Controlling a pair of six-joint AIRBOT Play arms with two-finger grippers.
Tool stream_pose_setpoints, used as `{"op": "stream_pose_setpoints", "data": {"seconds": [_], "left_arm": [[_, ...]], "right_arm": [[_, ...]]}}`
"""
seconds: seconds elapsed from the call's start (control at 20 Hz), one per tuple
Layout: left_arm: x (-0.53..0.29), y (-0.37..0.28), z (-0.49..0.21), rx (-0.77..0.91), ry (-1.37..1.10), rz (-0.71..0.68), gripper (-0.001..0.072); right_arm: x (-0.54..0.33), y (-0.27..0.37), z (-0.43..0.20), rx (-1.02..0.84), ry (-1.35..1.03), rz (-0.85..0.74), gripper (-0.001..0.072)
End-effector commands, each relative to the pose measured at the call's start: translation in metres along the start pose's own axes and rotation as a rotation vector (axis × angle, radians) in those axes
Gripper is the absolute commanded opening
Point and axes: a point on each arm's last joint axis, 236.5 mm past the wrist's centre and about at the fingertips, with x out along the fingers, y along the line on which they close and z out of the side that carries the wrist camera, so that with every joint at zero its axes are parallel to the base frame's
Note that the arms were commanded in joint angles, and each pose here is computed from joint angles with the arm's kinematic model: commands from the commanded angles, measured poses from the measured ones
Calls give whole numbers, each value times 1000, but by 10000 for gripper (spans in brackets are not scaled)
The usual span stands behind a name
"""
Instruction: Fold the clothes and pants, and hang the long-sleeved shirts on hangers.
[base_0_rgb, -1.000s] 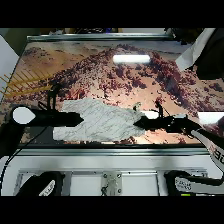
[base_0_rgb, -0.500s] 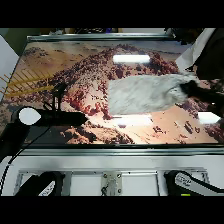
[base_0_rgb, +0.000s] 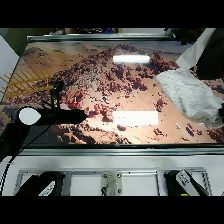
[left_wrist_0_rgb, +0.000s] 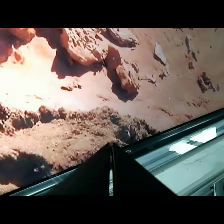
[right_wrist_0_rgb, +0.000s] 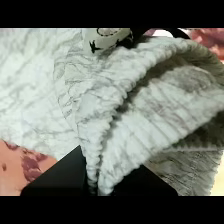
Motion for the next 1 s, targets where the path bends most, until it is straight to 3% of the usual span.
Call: {"op": "stream_pose_setpoints", "data": {"seconds": [0.0,0.4,0.45,0.5,0.55,0.6,0.8,0.95], "left_arm": [[0,0,1,-2,-6,-1,11],[0,0,-1,3,6,0,11],[0,0,-1,3,6,0,11],[0,0,-1,3,6,0,11],[0,0,-1,3,6,0,11],[0,0,-1,4,6,0,11],[0,0,-3,19,14,1,11],[0,0,-3,29,14,0,11]], "right_arm": [[-19,-47,-65,53,144,-169,26],[-41,-64,-149,24,375,-221,34],[-44,-67,-154,9,402,-233,87],[-46,-69,-158,4,418,-243,296],[-48,-70,-161,3,436,-249,563],[-50,-70,-162,-8,445,-248,665],[-77,-55,-107,-207,346,-249,654],[-112,29,-80,-330,175,-6,654]]}}
